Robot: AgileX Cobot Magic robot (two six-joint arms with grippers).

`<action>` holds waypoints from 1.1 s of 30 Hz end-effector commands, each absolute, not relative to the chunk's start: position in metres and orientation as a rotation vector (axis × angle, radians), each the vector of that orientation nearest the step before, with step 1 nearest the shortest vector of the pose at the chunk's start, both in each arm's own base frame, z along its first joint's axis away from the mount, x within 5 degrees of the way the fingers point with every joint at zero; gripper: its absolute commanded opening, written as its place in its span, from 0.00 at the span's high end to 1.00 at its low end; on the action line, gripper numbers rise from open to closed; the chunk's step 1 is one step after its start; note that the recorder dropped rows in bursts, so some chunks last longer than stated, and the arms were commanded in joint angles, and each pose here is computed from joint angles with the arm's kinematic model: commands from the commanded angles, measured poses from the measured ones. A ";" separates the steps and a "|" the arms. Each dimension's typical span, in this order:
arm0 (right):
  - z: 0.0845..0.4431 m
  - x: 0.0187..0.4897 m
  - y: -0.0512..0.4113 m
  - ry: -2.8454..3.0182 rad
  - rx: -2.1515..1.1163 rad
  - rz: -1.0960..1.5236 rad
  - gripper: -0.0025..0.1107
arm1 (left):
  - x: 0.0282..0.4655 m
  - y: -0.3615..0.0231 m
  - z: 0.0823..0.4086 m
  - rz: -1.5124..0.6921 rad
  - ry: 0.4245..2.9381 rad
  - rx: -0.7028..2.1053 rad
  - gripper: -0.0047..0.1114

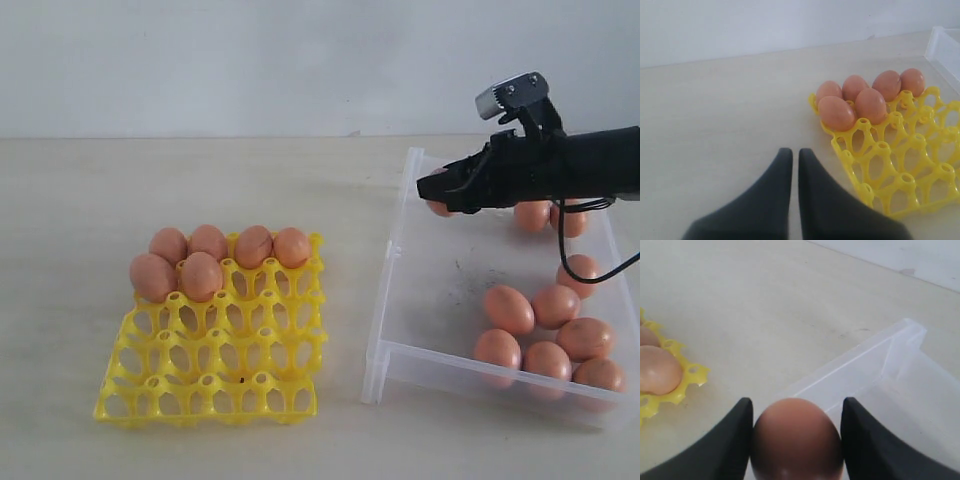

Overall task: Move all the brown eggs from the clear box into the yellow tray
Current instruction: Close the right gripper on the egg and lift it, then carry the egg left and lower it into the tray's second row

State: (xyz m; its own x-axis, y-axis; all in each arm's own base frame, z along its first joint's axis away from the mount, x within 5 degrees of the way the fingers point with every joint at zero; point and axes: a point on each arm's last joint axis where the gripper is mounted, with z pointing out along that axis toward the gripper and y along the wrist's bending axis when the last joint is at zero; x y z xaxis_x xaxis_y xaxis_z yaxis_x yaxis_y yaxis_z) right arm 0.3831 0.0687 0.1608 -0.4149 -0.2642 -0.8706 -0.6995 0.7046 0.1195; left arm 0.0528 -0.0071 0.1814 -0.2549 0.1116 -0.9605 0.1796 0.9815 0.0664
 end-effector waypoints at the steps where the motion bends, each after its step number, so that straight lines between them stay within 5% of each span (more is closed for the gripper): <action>1: 0.163 0.387 0.060 2.027 -0.702 0.492 0.98 | 0.053 -0.007 0.181 -0.073 1.829 0.212 0.92; 11: 0.162 0.401 0.042 2.138 -0.736 0.090 0.98 | 0.053 -0.007 0.181 -0.073 1.829 0.212 0.92; 18: 0.161 0.404 0.070 2.121 -0.890 0.020 0.98 | 0.053 -0.007 0.181 -0.073 1.829 0.212 0.92; 24: 0.163 0.417 0.064 2.169 -0.464 -0.166 0.98 | 0.053 -0.007 0.181 -0.073 1.829 0.212 0.92; 27: 0.163 0.413 0.061 2.083 -0.230 -0.079 0.98 | 0.053 -0.007 0.181 -0.073 1.829 0.212 0.92; 33: 0.162 0.397 0.068 1.812 -0.374 0.253 0.98 | 0.053 -0.007 0.181 -0.073 1.829 0.212 0.92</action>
